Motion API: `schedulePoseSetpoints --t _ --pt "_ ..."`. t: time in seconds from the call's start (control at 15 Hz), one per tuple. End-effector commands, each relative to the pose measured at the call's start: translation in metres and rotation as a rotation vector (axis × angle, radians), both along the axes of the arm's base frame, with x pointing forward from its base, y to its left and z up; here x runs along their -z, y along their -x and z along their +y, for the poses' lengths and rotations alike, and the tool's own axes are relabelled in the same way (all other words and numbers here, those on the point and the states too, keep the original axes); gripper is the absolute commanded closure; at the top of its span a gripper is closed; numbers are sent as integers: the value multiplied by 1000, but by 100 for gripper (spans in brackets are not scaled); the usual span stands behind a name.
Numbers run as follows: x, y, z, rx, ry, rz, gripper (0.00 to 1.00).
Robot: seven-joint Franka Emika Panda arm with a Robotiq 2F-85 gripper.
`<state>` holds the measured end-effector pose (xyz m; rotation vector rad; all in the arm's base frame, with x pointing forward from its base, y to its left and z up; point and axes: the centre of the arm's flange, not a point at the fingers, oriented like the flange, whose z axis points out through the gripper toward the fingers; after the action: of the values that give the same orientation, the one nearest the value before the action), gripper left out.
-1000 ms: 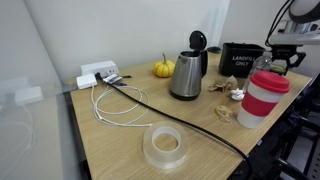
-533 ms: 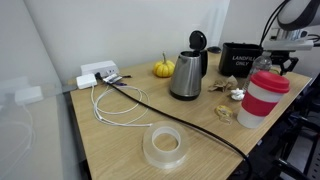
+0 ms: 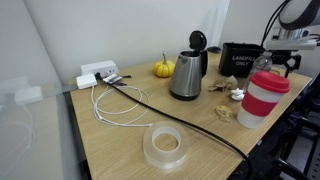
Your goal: Move the can to the right of the bottle of water
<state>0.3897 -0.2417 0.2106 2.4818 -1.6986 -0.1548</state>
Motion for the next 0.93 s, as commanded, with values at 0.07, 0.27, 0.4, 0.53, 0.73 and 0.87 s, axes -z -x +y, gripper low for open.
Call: schedulePoseSetpoints --t 0.07,0.27,0.4,0.53,0.73,0.87 --pt "-33 18 13 -20 -6 -50 0" --pt "-66 20 21 -42 53 -110 0" --pt "-89 21 25 -65 99 -153 0" --pt "-111 23 31 -87 140 -188 0" --pt "-130 28 49 -120 167 -246 0" --pt "-140 31 68 -156 163 -284 0"
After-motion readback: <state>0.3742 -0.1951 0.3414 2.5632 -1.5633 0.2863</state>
